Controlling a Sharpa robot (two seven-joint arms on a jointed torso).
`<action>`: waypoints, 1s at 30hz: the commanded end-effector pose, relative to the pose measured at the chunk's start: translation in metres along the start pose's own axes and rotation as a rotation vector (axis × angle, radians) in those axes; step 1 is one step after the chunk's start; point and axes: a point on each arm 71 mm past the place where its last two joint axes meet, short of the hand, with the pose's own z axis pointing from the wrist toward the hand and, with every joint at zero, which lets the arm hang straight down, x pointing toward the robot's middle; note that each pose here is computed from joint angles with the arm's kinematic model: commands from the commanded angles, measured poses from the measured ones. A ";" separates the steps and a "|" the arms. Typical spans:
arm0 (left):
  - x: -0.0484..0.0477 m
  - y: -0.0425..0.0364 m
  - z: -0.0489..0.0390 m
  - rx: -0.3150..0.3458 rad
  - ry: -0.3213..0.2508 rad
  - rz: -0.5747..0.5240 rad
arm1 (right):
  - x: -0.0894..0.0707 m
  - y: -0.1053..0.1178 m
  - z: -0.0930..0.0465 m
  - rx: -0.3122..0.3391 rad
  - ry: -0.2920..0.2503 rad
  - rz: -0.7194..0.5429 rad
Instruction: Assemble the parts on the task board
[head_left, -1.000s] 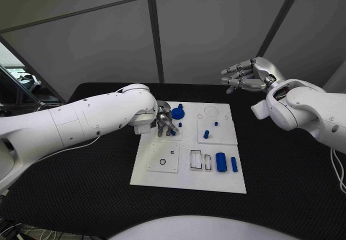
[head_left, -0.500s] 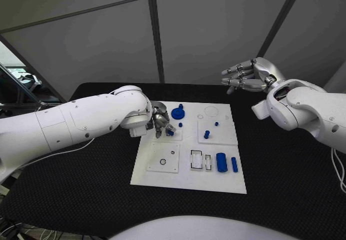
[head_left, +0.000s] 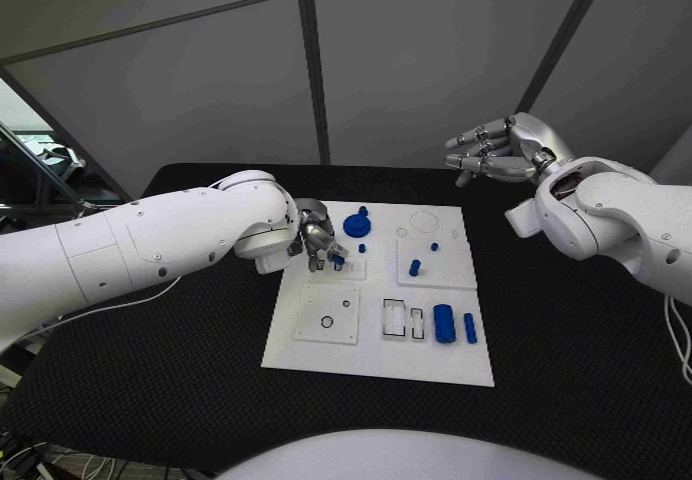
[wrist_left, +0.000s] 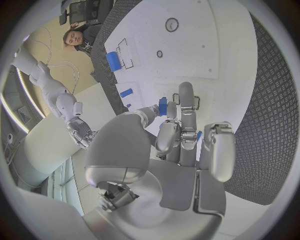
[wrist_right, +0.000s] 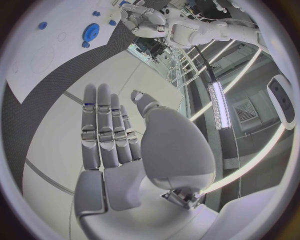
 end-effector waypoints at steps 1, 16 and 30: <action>-0.0032 -0.0009 -0.0001 0.011 -0.065 0.004 | 0.000 0.002 0.001 -0.017 0.003 -0.002; 0.0017 0.0001 0.0038 0.017 -0.147 0.007 | -0.001 0.002 0.000 -0.018 0.004 -0.002; 0.0127 0.0052 0.0074 -0.006 -0.155 0.045 | -0.001 0.002 0.000 -0.017 0.006 -0.001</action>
